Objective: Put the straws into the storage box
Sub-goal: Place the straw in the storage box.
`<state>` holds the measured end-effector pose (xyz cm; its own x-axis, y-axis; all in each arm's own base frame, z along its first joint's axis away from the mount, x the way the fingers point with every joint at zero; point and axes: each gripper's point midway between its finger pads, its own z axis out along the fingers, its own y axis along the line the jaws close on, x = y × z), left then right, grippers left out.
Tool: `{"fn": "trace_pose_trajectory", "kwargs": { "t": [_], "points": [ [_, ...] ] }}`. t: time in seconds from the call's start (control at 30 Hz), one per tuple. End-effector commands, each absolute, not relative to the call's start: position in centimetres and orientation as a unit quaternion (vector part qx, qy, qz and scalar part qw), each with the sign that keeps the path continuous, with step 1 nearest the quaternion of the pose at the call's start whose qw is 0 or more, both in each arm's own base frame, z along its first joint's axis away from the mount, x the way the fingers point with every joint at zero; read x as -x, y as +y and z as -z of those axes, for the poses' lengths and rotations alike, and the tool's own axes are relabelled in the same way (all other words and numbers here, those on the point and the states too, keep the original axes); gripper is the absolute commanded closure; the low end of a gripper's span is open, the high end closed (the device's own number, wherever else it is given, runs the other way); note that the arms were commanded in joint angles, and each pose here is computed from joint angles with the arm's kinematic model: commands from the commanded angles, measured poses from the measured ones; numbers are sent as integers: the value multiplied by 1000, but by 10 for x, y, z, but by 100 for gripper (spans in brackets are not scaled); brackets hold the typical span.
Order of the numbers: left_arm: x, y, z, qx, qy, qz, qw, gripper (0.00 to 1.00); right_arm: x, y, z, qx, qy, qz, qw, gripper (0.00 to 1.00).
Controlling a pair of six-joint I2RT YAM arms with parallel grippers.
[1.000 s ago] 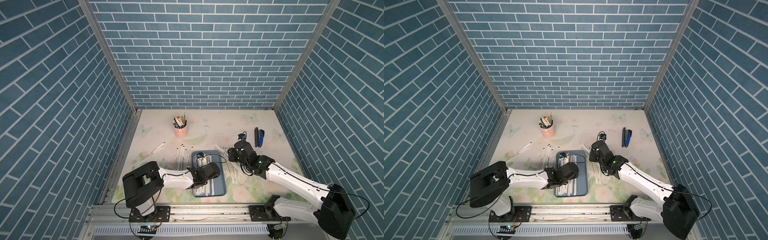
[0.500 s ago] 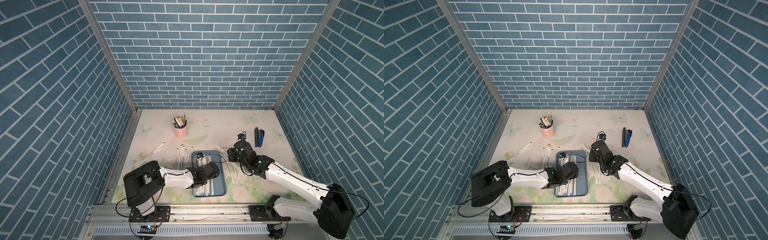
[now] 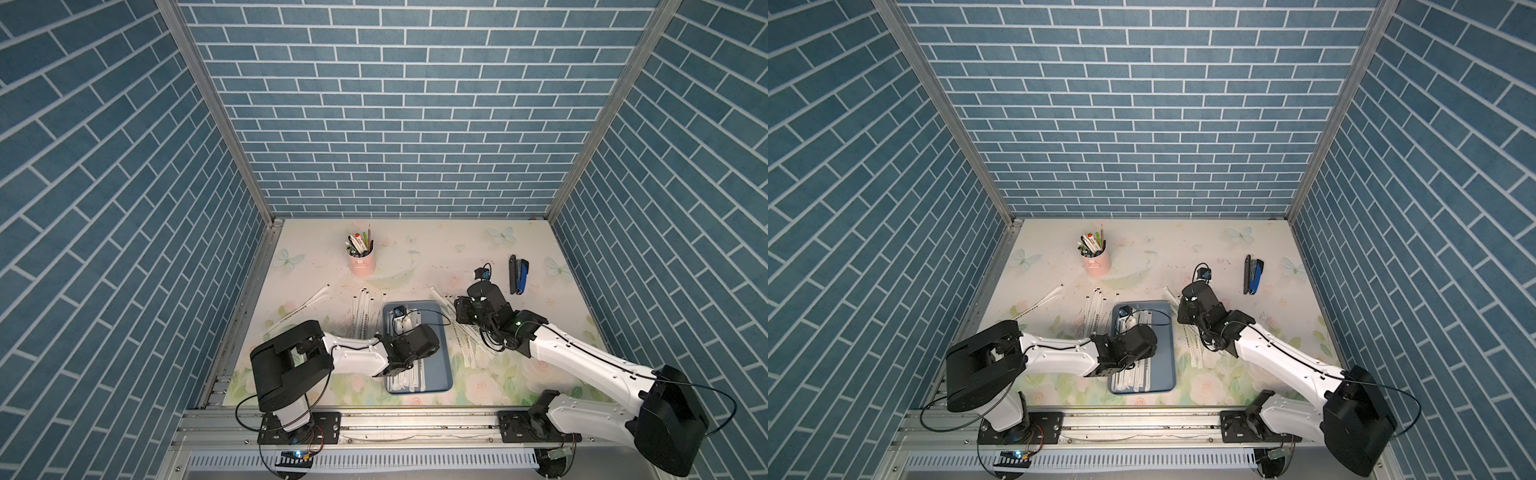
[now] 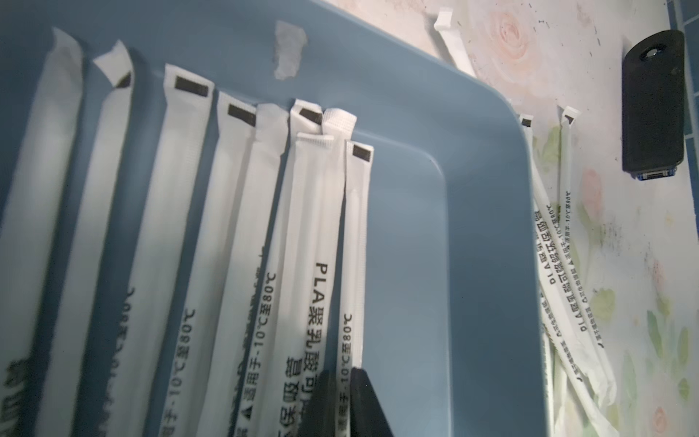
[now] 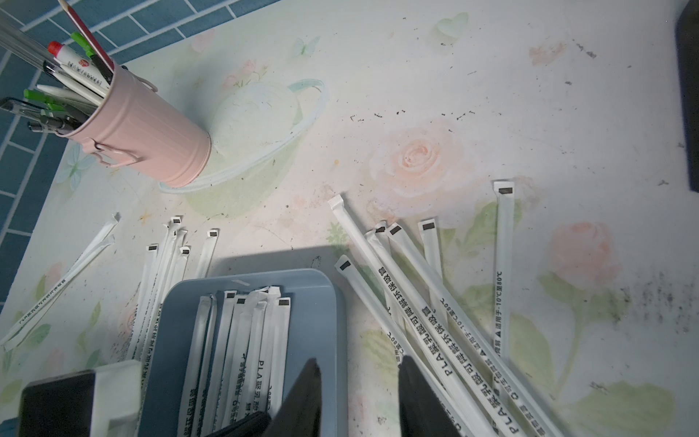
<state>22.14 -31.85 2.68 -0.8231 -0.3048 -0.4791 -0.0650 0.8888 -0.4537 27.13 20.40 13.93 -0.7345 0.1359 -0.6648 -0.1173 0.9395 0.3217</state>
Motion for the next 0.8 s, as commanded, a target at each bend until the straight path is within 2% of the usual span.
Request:
{"fn": "trace_pose_trajectory", "kwargs": {
  "t": [0.0,0.2,0.37,0.5,0.57,0.63,0.77],
  "points": [
    [-227,-315,-34,96,929,207,292,83,-272,203,-133,15,919,-160,361,65],
    [-232,-317,-54,74,923,206,317,81,-273,189,-128,19,924,-141,354,66],
    [-238,-314,-100,51,905,201,371,76,-278,152,-117,2,934,-116,338,68],
    [-247,-296,-138,30,886,172,429,64,-278,125,-99,-8,946,-96,309,68],
    [-253,-281,-156,23,874,144,463,52,-276,117,-89,-9,951,-91,294,67],
    [-259,-263,-167,21,866,112,488,45,-275,117,-81,0,956,-87,280,66],
    [-271,-233,-174,31,858,84,505,40,-276,120,-71,8,961,-83,265,63]
  ]
}}
